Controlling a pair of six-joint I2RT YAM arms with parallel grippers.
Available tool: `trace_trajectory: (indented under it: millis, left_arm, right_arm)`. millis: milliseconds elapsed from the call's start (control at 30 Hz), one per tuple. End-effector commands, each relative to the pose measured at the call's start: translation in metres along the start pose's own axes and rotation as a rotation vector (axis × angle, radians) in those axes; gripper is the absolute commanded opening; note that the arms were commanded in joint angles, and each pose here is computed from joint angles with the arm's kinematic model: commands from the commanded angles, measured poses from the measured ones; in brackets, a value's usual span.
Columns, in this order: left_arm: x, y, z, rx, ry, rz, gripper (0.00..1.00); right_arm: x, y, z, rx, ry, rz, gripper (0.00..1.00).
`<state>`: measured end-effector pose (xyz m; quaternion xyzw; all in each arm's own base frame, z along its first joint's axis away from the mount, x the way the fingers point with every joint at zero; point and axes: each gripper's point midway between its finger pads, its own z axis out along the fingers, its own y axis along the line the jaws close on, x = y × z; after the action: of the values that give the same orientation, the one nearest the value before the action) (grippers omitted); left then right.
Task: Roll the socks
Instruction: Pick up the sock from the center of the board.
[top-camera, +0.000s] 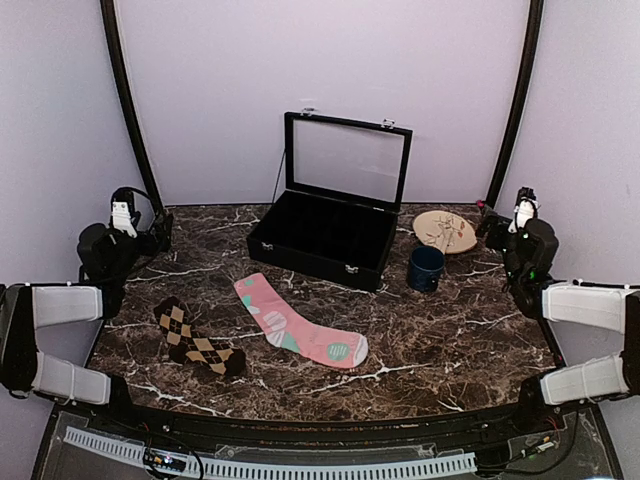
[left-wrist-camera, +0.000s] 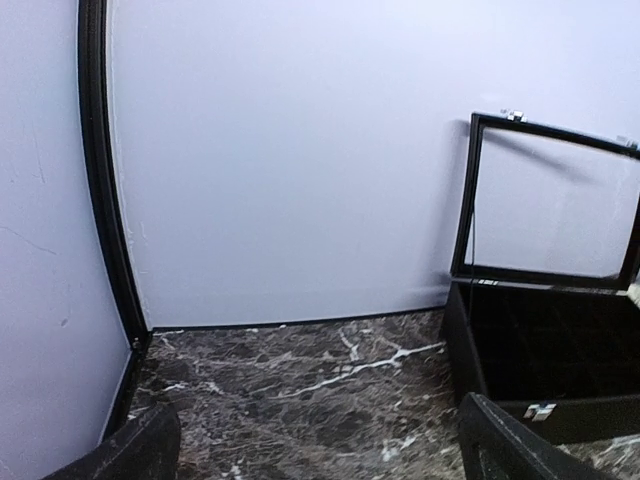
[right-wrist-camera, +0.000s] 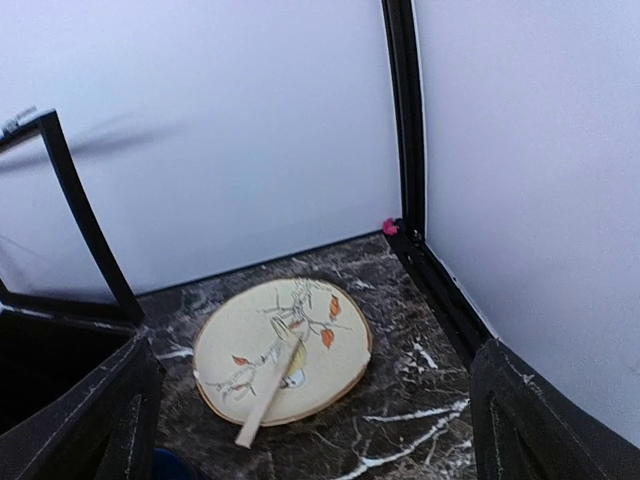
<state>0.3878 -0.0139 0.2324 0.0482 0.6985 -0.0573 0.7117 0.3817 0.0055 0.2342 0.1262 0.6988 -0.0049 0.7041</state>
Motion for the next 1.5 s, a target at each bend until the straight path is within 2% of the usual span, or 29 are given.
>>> trace_trajectory:
  millis: [0, 133, 167, 200, 300, 433, 567, 867, 1133, 1333, 1467]
  left_arm:
    - [-0.012, -0.012, -0.007, 0.056, -0.013, -0.23, 0.99]
    - [-0.016, -0.012, -0.016, 0.049, -0.009, -0.407, 0.99]
    - [-0.014, -0.015, -0.014, 0.063, 0.021, -0.433, 0.99]
    - [-0.013, -0.019, -0.013, 0.083, 0.043, -0.455, 0.99]
    - [-0.01, -0.028, -0.015, 0.102, 0.076, -0.489, 0.95]
    - [-0.009, -0.036, -0.026, -0.003, 0.098, -0.362, 0.95]
    - [-0.001, -0.044, -0.036, -0.038, 0.14, -0.316, 0.94]
    - [0.018, -0.095, -0.04, 0.03, 0.297, -0.239, 0.91]
    - [0.036, -0.122, -0.037, 0.065, 0.419, -0.212, 0.87]
    - [0.053, -0.139, -0.032, 0.099, 0.501, -0.168, 0.82]
    - [0.071, -0.152, -0.028, 0.122, 0.58, -0.141, 0.82]
  right_arm:
    - [-0.05, 0.005, -0.007, -0.013, -0.116, 0.166, 1.0]
    - [-0.077, 0.014, -0.037, -0.166, -0.231, 0.276, 1.0]
    - [-0.081, 0.018, -0.04, -0.198, -0.239, 0.277, 0.96]
    - [-0.083, 0.031, -0.039, -0.254, -0.219, 0.254, 0.93]
    - [-0.062, 0.048, -0.024, -0.25, -0.05, 0.204, 0.87]
    - [-0.039, 0.048, -0.028, -0.158, 0.043, 0.186, 0.87]
    - [-0.012, 0.057, -0.036, -0.11, 0.169, 0.185, 0.86]
    - [0.041, 0.145, -0.08, -0.146, 0.398, 0.082, 0.86]
    - [0.093, 0.218, -0.132, -0.222, 0.599, -0.016, 0.87]
    - [0.141, 0.245, -0.159, -0.216, 0.748, -0.023, 0.88]
    - [0.156, 0.251, -0.172, -0.222, 0.808, 0.0, 0.88]
